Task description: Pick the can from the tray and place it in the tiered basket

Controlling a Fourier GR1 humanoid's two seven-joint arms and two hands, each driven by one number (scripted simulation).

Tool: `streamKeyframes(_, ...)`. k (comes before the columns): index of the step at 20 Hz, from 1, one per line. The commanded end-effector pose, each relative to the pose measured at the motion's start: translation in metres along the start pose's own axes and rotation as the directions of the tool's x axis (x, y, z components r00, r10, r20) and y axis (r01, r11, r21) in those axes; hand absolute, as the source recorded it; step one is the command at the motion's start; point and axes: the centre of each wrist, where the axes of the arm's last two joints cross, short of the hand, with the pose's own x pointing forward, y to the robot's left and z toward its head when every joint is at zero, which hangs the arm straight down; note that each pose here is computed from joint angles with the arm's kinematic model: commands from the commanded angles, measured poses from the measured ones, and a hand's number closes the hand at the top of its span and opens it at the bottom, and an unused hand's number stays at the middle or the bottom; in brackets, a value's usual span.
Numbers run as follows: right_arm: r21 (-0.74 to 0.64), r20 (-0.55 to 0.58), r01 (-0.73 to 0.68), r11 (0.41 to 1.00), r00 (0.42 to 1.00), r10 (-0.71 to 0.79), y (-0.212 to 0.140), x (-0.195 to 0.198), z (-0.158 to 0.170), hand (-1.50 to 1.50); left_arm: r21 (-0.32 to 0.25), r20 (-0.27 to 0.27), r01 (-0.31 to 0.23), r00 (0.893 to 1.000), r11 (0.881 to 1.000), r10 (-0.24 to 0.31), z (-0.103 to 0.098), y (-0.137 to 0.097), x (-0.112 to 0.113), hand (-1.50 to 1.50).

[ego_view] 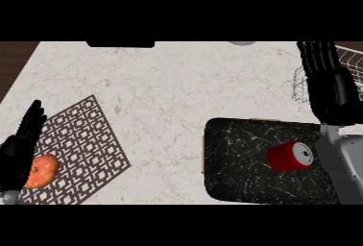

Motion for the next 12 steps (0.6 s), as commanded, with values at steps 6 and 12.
streamKeyframes(6,-0.485,-0.158,-0.34,0.806,0.94,0.301,-0.125,0.022,0.052,1.5,0.051,-0.237,-0.119,0.963,0.992,0.128,0.038,-0.045,-0.056,0.0)
streamKeyframes(12,-0.893,-0.339,-0.329,0.306,0.94,0.021,-0.145,-0.021,0.131,-1.5,0.028,-0.269,-0.161,0.949,0.987,0.162,0.053,-0.064,-0.066,0.0)
